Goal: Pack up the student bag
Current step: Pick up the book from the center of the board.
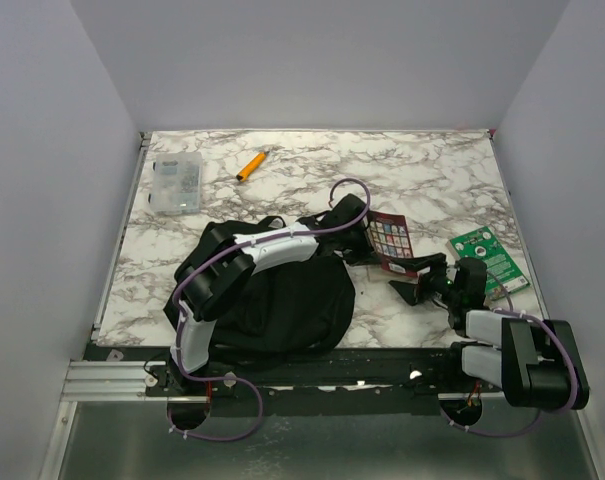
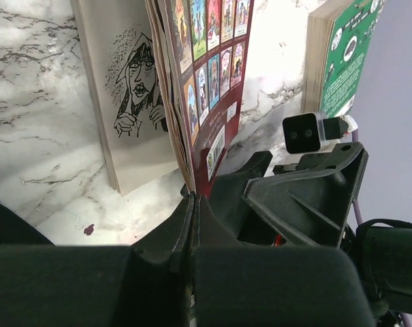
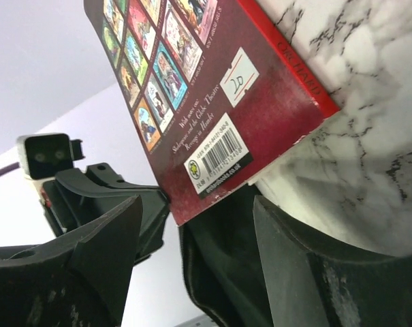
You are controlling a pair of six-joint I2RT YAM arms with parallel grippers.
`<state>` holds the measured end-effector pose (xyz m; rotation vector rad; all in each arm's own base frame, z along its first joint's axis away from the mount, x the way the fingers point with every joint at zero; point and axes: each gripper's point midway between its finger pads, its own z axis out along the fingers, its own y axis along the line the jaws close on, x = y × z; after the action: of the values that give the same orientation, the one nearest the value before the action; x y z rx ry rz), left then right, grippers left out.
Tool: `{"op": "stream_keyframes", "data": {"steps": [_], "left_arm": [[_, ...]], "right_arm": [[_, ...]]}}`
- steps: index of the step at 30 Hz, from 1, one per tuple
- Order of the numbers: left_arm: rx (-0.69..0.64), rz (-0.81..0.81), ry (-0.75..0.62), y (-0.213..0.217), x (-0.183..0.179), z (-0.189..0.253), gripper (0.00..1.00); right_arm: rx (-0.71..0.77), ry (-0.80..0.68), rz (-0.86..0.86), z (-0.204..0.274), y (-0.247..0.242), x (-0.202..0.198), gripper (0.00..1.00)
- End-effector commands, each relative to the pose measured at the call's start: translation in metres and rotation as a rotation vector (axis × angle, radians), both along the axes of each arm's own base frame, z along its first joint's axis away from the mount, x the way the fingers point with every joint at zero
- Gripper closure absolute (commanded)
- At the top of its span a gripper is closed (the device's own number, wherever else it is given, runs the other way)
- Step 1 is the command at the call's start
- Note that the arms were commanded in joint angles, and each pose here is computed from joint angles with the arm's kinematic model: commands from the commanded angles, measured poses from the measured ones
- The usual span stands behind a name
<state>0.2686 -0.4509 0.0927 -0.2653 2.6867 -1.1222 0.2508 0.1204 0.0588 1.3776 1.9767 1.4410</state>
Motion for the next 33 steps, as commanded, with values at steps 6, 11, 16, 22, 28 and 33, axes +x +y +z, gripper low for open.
{"op": "stream_keyframes", "data": {"steps": [6, 11, 16, 22, 28, 33], "left_arm": [[-0.072, -0.042, -0.012, -0.01, -0.018, 0.026, 1.0], [-0.072, -0.058, -0.011, -0.015, -0.026, 0.026, 1.0], [-0.069, -0.068, 0.001, -0.016, -0.032, 0.021, 1.0], [-0.068, -0.08, 0.001, -0.017, -0.039, 0.021, 1.0], [-0.06, -0.093, -0.078, -0.004, -0.038, 0.035, 0.98], [-0.096, -0.198, -0.227, 0.012, -0.045, 0.072, 0.77]], "right_arm": [[0.104, 0.028, -0.103, 0.005, -0.005, 0.009, 0.41], [0.148, 0.035, -0.123, 0.005, -0.005, 0.011, 0.52], [0.162, 0.053, -0.145, -0.001, -0.007, 0.006, 0.52], [0.144, 0.037, -0.153, 0.0, -0.009, 0.006, 0.79], [0.074, 0.003, -0.132, 0.005, -0.01, 0.004, 1.0], [-0.037, -0.119, -0.075, 0.03, -0.011, 0.01, 1.0]]}}
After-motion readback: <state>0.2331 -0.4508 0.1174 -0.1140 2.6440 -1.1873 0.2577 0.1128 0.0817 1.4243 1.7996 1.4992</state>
